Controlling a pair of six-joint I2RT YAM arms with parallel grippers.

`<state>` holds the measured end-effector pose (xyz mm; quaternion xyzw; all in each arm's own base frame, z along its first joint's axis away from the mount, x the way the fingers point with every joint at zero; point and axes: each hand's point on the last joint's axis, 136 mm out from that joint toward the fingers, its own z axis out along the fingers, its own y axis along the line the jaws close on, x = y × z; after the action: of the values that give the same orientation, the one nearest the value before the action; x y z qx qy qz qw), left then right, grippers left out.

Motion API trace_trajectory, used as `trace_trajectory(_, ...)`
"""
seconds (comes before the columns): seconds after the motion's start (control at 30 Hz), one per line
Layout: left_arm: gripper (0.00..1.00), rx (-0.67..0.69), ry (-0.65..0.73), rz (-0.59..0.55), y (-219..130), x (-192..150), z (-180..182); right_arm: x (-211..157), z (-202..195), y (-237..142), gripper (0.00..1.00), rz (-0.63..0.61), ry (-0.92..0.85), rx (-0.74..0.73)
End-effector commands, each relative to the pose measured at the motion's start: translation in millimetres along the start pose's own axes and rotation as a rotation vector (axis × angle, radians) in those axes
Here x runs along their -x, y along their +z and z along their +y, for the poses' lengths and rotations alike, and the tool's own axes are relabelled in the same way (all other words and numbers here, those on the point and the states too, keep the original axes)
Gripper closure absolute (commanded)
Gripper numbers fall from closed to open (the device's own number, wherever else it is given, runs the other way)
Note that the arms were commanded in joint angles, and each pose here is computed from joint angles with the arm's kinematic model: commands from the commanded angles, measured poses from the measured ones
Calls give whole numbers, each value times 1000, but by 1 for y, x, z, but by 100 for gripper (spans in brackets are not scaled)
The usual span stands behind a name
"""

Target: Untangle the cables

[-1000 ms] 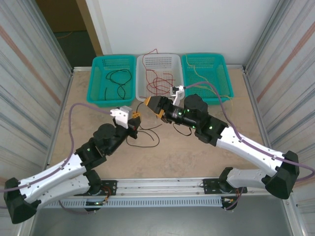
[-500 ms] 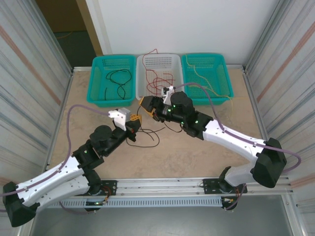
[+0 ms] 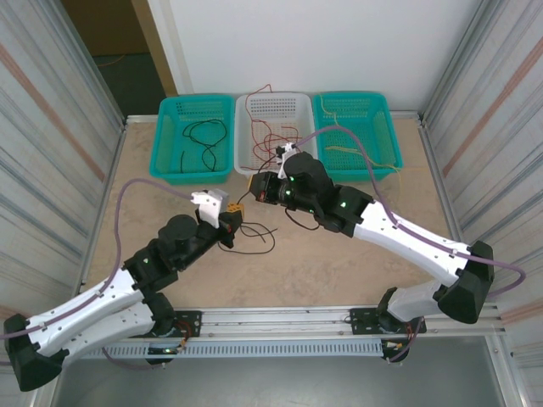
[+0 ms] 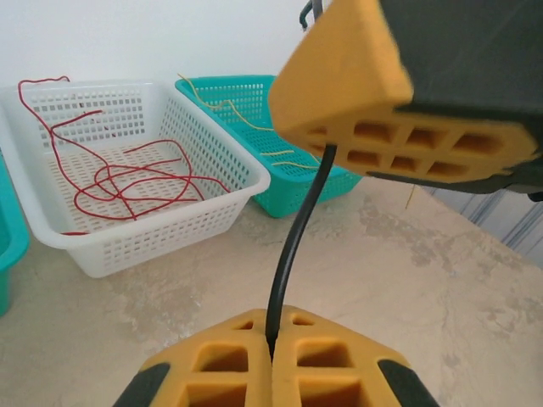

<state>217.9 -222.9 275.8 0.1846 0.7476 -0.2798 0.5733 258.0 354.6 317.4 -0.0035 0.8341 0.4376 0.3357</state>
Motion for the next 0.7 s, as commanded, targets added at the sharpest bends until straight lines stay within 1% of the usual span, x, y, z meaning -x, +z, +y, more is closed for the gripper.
trace_trajectory(0.0,100,-100,-3,18,-7,20,-18,-1,-38,-2,100,1,-231,-196)
trace_trajectory(0.1,100,-227,31,182,4,-1,-43,-2,-39,-3,100,-7,-321,-201)
trace_trajectory(0.2,100,-370,13,361,16,-32,-71,3,-33,-7,100,-23,-376,-189)
trace_trajectory(0.27,100,-425,-22,423,23,-46,-81,4,-28,-10,100,-30,-397,-170)
trace_trajectory(0.33,100,-440,-62,423,29,-48,-86,3,-21,-14,100,-32,-418,-134)
trace_trajectory(0.4,100,-451,-90,377,32,-40,-88,1,-19,-17,100,-36,-437,-108)
trace_trajectory(0.5,100,-451,-107,309,31,-19,-88,3,-31,-22,100,-54,-438,-149)
trace_trajectory(0.53,100,-448,-113,294,30,-13,-87,6,-37,-25,98,-61,-433,-173)
trace_trajectory(0.6,100,-427,-134,261,27,0,-79,19,-52,-36,82,-90,-400,-233)
trace_trajectory(0.63,100,-403,-149,255,27,3,-72,26,-59,-43,76,-109,-378,-253)
trace_trajectory(0.67,100,-362,-170,254,27,6,-61,34,-67,-53,66,-133,-349,-273)
